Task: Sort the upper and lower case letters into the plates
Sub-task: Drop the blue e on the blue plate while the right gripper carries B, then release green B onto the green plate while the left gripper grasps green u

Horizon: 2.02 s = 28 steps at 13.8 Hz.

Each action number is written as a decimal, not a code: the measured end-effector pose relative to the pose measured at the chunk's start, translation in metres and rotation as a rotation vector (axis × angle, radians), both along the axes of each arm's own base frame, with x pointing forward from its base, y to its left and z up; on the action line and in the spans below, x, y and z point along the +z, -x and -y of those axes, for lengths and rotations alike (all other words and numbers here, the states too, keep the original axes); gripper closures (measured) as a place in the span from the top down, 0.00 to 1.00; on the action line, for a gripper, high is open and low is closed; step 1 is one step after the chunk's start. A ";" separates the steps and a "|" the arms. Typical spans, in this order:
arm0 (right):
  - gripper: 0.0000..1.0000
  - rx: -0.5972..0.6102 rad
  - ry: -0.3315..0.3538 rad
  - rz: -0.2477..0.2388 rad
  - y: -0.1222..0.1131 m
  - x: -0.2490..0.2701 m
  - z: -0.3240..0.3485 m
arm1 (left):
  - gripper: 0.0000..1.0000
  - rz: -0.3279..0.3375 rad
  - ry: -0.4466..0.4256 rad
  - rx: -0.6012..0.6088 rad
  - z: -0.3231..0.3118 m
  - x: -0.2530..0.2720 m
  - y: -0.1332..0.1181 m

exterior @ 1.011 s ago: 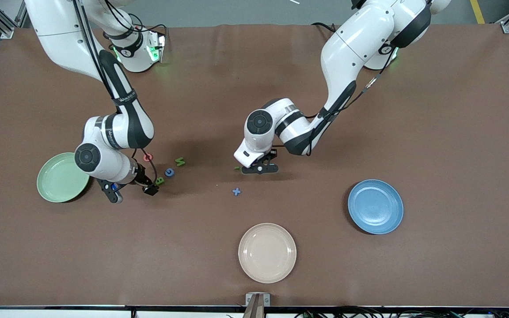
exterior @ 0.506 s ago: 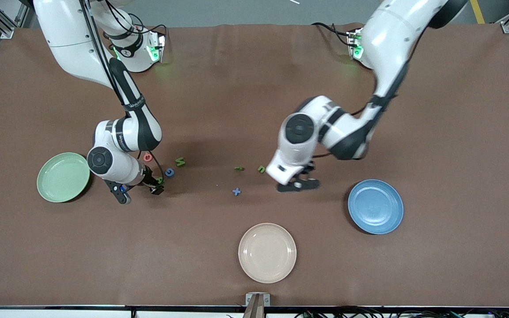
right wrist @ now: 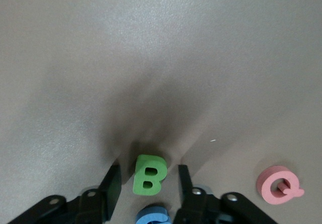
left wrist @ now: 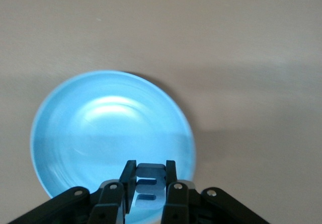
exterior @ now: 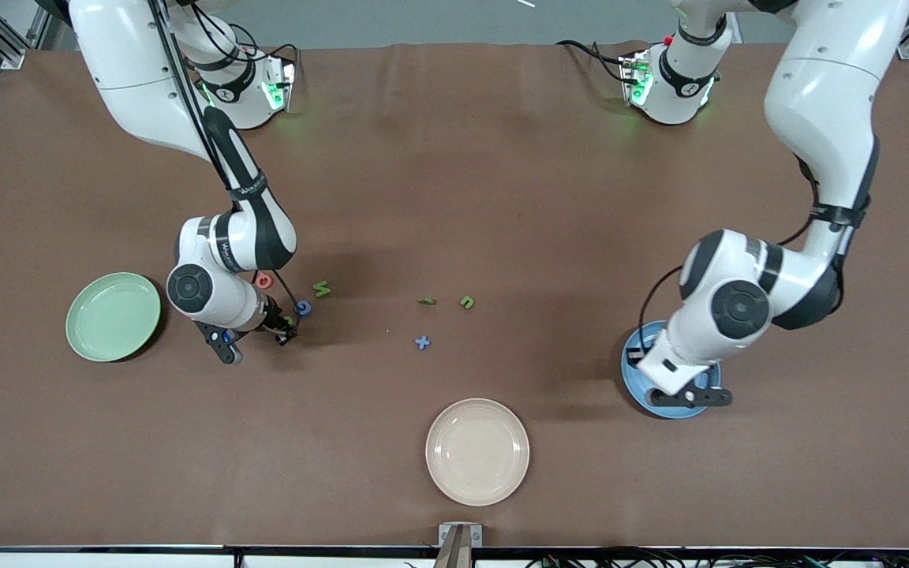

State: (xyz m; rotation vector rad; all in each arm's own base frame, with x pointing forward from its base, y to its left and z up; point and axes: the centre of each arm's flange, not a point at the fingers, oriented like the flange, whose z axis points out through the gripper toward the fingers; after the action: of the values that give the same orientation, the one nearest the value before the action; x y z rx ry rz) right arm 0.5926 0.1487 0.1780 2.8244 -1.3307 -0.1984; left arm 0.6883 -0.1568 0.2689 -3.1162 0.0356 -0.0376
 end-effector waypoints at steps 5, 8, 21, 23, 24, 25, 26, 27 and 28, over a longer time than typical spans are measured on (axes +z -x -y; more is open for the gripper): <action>0.27 0.004 -0.001 0.003 0.000 0.001 -0.004 | 0.56 0.001 0.017 -0.032 0.007 -0.031 0.001; 0.27 0.023 -0.001 0.005 0.001 0.002 -0.014 | 0.88 0.009 0.060 0.023 0.103 -0.017 0.029; 0.27 0.713 -0.080 0.035 0.041 0.076 0.375 | 0.81 -0.051 0.170 0.636 0.340 -0.087 0.179; 0.27 0.757 -0.048 0.065 0.058 0.062 0.402 | 0.77 -0.050 0.165 0.723 0.336 -0.089 0.176; 0.27 0.762 -0.038 0.070 0.062 0.056 0.408 | 0.74 -0.048 0.161 0.760 0.334 -0.091 0.174; 0.27 0.762 -0.029 0.073 0.063 0.052 0.411 | 0.73 -0.043 0.155 0.788 0.332 -0.092 0.172; 0.27 0.763 -0.020 0.076 0.063 0.048 0.411 | 0.71 -0.037 0.148 0.802 0.331 -0.095 0.172; 0.27 0.766 -0.015 0.077 0.062 0.044 0.411 | 0.71 -0.030 0.141 0.811 0.331 -0.097 0.173; 0.27 0.768 -0.010 0.076 0.062 0.038 0.410 | 0.71 -0.025 0.139 0.816 0.333 -0.098 0.175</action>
State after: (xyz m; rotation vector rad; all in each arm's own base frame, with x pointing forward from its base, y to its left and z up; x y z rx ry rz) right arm 0.5307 -0.2614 0.2156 3.1165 -0.1738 -0.0776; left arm 0.5136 -0.4900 0.1712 -2.9911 -1.2563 0.0177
